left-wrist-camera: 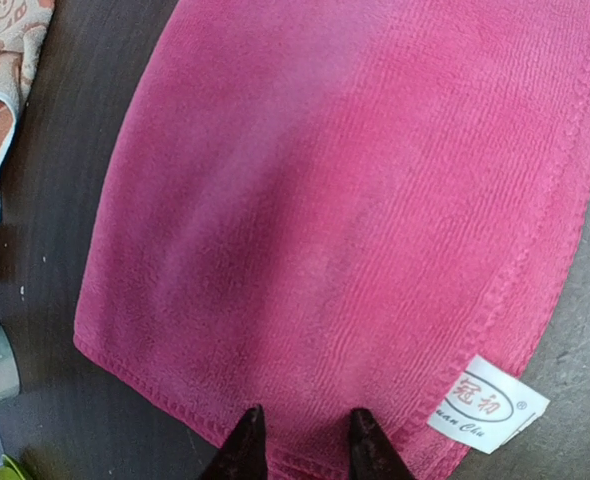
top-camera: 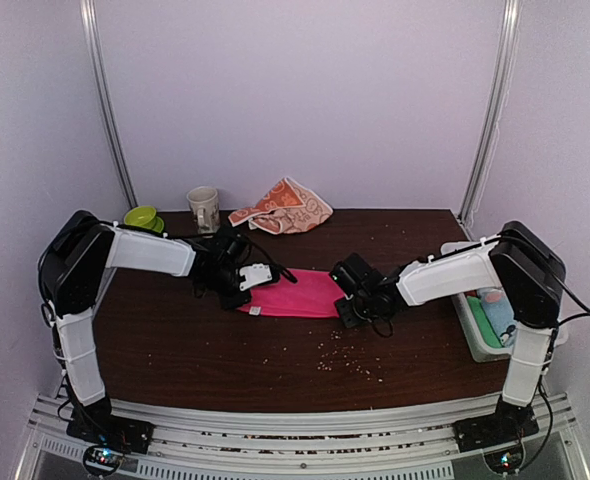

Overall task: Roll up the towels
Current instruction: Rotate the towel at the center of the board.

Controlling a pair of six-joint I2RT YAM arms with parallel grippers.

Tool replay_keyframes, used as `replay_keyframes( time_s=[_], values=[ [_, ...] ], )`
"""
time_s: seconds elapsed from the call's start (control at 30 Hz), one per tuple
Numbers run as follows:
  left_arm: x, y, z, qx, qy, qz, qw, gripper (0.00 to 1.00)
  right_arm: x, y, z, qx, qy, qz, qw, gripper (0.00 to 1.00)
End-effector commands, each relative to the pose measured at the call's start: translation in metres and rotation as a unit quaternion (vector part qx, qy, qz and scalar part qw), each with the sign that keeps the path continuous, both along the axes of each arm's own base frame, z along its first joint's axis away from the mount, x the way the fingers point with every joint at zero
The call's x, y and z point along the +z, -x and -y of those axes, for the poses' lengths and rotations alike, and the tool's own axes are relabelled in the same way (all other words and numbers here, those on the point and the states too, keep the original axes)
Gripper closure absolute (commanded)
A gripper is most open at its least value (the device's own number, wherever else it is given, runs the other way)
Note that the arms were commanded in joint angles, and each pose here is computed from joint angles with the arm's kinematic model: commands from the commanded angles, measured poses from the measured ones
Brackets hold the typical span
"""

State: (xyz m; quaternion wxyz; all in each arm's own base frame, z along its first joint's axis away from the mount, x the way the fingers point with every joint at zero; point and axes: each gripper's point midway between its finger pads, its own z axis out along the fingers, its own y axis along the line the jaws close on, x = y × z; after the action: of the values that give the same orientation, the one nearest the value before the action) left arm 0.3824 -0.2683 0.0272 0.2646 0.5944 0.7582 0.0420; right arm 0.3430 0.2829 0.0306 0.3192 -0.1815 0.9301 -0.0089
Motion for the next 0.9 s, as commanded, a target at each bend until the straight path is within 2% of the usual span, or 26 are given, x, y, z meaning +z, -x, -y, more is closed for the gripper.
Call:
replay_keyframes(
  time_s=[0.0, 0.17, 0.23, 0.3, 0.5, 0.67, 0.77, 0.87],
  values=[
    [-0.009, -0.016, -0.020, 0.020, -0.046, 0.024, 0.998, 0.66, 0.034, 0.000, 0.005, 0.000, -0.012, 0.017, 1.000, 0.35],
    [0.006, -0.040, -0.033, 0.043, -0.040, 0.044, 0.997, 0.39, 0.075, -0.027, 0.019, -0.026, -0.009, 0.061, 0.998, 0.20],
    [0.006, -0.045, -0.040, 0.048, -0.044, 0.046, 0.997, 0.32, 0.085, -0.039, 0.023, -0.038, 0.003, 0.073, 0.997, 0.15],
    [0.005, -0.048, -0.047, 0.055, -0.053, 0.047, 0.996, 0.27, 0.093, -0.050, 0.023, -0.044, 0.010, 0.087, 0.995, 0.01],
    [0.002, -0.067, -0.068, 0.088, -0.075, 0.078, 0.990, 0.05, 0.089, -0.092, 0.021, -0.077, 0.030, 0.111, 0.990, 0.00],
    [0.021, -0.114, -0.097, 0.164, -0.079, 0.149, 0.972, 0.02, 0.067, -0.123, 0.010, -0.088, 0.067, 0.111, 0.988, 0.00],
    [0.049, -0.133, -0.103, 0.191, -0.040, 0.177, 0.965, 0.02, 0.055, -0.137, 0.006, -0.094, 0.087, 0.110, 0.986, 0.00],
    [0.078, -0.130, -0.092, 0.174, 0.013, 0.181, 0.968, 0.02, 0.043, -0.146, 0.004, -0.092, 0.099, 0.102, 0.986, 0.00]
  ],
)
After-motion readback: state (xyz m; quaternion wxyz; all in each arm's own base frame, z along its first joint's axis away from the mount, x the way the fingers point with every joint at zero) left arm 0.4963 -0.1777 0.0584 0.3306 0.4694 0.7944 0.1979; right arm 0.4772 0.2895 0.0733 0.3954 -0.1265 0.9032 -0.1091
